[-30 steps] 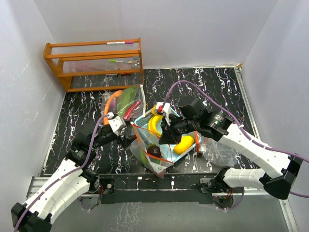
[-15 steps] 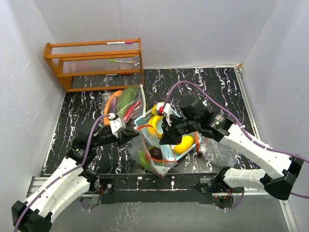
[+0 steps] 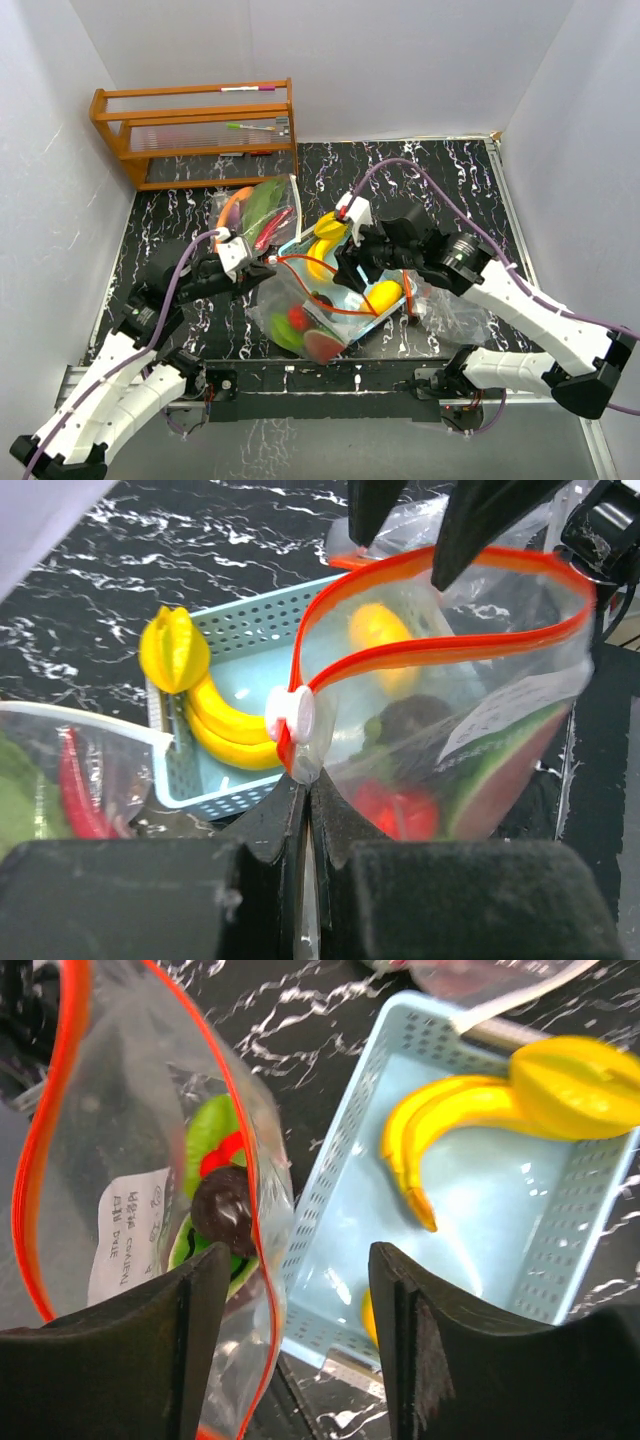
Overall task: Place the food in the zip-top bag and seal the zipper
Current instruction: Zip the zipper food storage bag at the center of the board.
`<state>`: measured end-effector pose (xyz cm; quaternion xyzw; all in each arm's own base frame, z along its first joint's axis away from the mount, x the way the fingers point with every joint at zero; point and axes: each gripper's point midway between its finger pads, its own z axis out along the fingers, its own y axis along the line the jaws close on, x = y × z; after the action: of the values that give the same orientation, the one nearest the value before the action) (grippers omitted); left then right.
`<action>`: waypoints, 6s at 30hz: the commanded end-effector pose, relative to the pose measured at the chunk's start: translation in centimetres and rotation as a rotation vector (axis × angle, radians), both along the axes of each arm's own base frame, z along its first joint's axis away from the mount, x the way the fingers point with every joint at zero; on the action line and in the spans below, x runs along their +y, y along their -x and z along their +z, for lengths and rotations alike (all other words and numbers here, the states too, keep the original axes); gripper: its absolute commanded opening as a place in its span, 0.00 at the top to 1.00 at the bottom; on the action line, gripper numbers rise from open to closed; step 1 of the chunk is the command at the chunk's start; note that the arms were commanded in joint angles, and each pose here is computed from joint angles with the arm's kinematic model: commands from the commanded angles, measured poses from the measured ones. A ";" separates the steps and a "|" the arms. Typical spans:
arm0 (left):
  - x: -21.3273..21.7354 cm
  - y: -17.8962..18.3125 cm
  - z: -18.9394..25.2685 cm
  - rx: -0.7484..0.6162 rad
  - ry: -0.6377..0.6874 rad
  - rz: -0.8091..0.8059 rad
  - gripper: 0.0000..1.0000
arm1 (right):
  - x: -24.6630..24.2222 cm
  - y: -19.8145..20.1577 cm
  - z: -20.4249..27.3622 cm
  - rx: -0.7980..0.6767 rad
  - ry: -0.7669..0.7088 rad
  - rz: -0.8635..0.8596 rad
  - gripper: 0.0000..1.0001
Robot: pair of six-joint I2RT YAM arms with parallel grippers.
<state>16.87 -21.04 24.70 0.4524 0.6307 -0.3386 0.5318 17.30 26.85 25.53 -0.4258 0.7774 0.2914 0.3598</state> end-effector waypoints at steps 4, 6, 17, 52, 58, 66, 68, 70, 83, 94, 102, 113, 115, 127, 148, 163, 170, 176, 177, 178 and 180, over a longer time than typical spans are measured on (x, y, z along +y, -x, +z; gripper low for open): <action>2.1 1.7 3.4 -0.076 -0.071 0.014 1.00 | 0.3 -1.3 8.9 -0.252 -0.207 -0.007 0.38; 2.1 1.9 3.5 -0.078 -0.078 0.001 1.00 | 1.0 -0.9 11.1 -0.293 -0.248 0.049 0.38; 1.6 2.6 3.1 -0.072 -0.076 -0.054 1.00 | 6.7 1.0 13.1 -0.294 -0.344 0.415 0.36; 1.4 2.2 4.8 -0.092 -0.064 -0.051 1.00 | 13.4 0.9 11.8 -0.328 -0.340 0.570 0.46; 1.5 2.3 5.0 -0.097 -0.062 -0.049 1.00 | 13.5 1.1 11.0 -0.305 -0.328 0.587 0.49; 1.6 2.3 4.9 -0.098 -0.065 -0.046 1.00 | 13.5 1.8 10.9 -0.290 -0.328 0.626 0.54; 1.6 2.2 4.9 -0.099 -0.065 -0.043 1.00 | 13.3 2.1 10.7 -0.284 -0.325 0.641 0.54; 1.6 2.3 4.9 -0.099 -0.065 -0.045 1.00 | 13.2 2.1 10.5 -0.280 -0.321 0.640 0.54; 1.7 2.2 5.1 -0.105 -0.063 -0.034 1.00 | 13.6 1.4 10.1 -0.271 -0.313 0.602 0.78; 2.3 2.1 6.7 -0.154 -0.056 0.000 1.00 | 13.2 0.8 8.9 -0.249 -0.275 0.550 0.85; 2.8 2.0 7.5 -0.184 -0.066 0.022 1.00 | 12.4 0.3 7.7 -0.240 -0.234 0.493 0.87; 2.8 2.0 6.7 -0.159 -0.069 0.029 1.00 | 11.1 -0.3 10.3 -0.303 -0.282 0.389 0.92; 2.8 2.0 6.9 -0.166 -0.057 0.032 1.00 | 11.2 -0.6 9.9 -0.294 -0.275 0.377 0.82; 3.2 1.3 7.2 -0.187 -0.057 0.080 1.00 | 11.5 0.6 11.0 -0.256 -0.397 0.367 0.23; 3.0 2.1 7.2 -0.186 -0.038 0.048 1.00 | 13.4 1.1 8.8 -0.189 -0.389 0.460 0.87; 3.8 0.7 7.1 -0.161 -0.042 0.153 0.43 | 11.4 3.2 10.9 -0.210 -0.387 0.535 0.92; 3.5 0.9 8.3 -0.205 -0.006 0.129 0.24 | 11.0 4.2 11.4 -0.216 -0.388 0.586 0.92; 1.4 1.9 8.6 -0.130 0.039 0.003 0.52 | 11.0 4.3 11.3 -0.213 -0.387 0.601 0.92; 1.1 1.9 8.6 -0.112 0.040 -0.012 0.54 | 11.0 4.4 11.4 -0.212 -0.387 0.603 0.92; 0.9 1.7 8.5 -0.098 0.039 -0.019 0.55 | 10.9 4.4 11.4 -0.213 -0.387 0.603 0.92; 0.6 1.6 8.7 -0.087 0.043 -0.028 0.56 | 10.9 4.5 11.4 -0.215 -0.387 0.606 0.92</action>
<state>15.79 -19.35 31.56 0.4560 0.6143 -0.3041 0.5677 13.50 38.12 32.50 -0.5832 0.5553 0.4676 0.3644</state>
